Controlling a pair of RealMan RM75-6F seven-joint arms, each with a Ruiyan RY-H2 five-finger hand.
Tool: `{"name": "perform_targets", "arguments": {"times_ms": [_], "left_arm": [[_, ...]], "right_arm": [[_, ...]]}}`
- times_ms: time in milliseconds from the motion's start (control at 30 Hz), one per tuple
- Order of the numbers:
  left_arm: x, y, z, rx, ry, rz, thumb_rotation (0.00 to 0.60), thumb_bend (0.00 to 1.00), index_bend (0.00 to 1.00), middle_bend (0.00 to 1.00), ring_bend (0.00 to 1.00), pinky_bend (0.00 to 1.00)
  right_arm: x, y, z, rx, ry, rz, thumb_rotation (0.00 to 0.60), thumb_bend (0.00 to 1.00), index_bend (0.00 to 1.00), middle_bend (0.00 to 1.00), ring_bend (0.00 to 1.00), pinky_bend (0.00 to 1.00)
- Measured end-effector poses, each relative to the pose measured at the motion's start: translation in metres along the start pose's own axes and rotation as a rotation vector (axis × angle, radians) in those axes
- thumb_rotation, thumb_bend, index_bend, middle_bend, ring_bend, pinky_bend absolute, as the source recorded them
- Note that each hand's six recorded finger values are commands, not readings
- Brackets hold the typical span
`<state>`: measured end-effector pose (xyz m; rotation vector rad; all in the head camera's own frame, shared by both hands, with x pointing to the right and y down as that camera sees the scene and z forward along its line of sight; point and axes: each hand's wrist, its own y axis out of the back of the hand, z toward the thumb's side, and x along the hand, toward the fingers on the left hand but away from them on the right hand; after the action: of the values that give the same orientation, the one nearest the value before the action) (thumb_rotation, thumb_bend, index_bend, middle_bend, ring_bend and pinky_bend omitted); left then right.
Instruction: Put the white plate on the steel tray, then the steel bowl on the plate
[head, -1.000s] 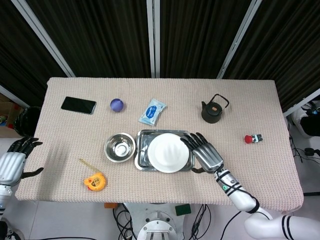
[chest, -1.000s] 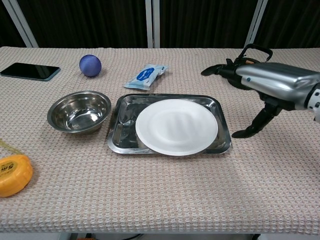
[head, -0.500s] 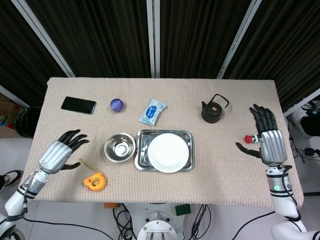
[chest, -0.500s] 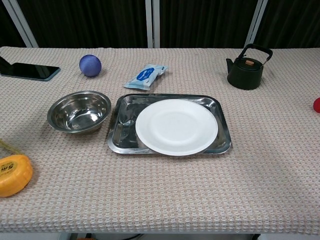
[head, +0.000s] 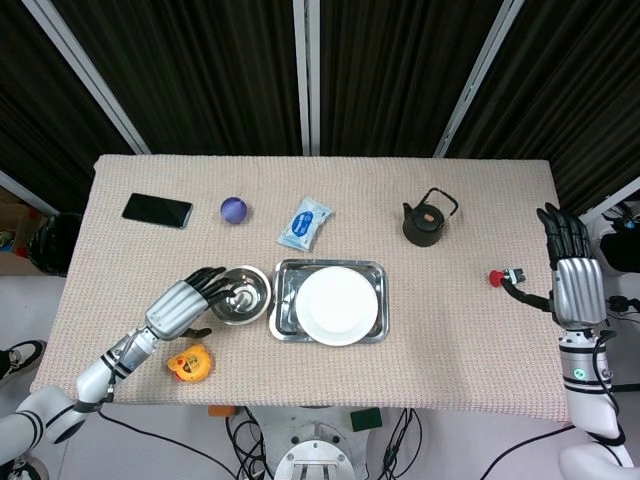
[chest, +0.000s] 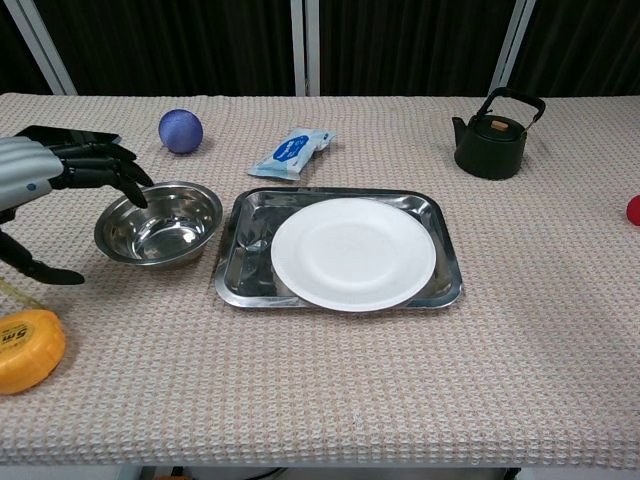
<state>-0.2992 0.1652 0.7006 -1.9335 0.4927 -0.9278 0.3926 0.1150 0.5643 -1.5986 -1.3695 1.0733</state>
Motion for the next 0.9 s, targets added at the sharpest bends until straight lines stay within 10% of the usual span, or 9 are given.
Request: {"name": "perform_targets", "arguments": {"times_ms": [900], "left_arm": [[0.023,-0.021,0.007,0.142,-0.032,0.060,0.600,0.42,0.75,0.17,0.06,0.16]], "right_arm": [[-0.005,0.000,-0.014,-0.060,-0.032,-0.051,0.600,0.13,0.00,0.00,0.00,0.00]]}}
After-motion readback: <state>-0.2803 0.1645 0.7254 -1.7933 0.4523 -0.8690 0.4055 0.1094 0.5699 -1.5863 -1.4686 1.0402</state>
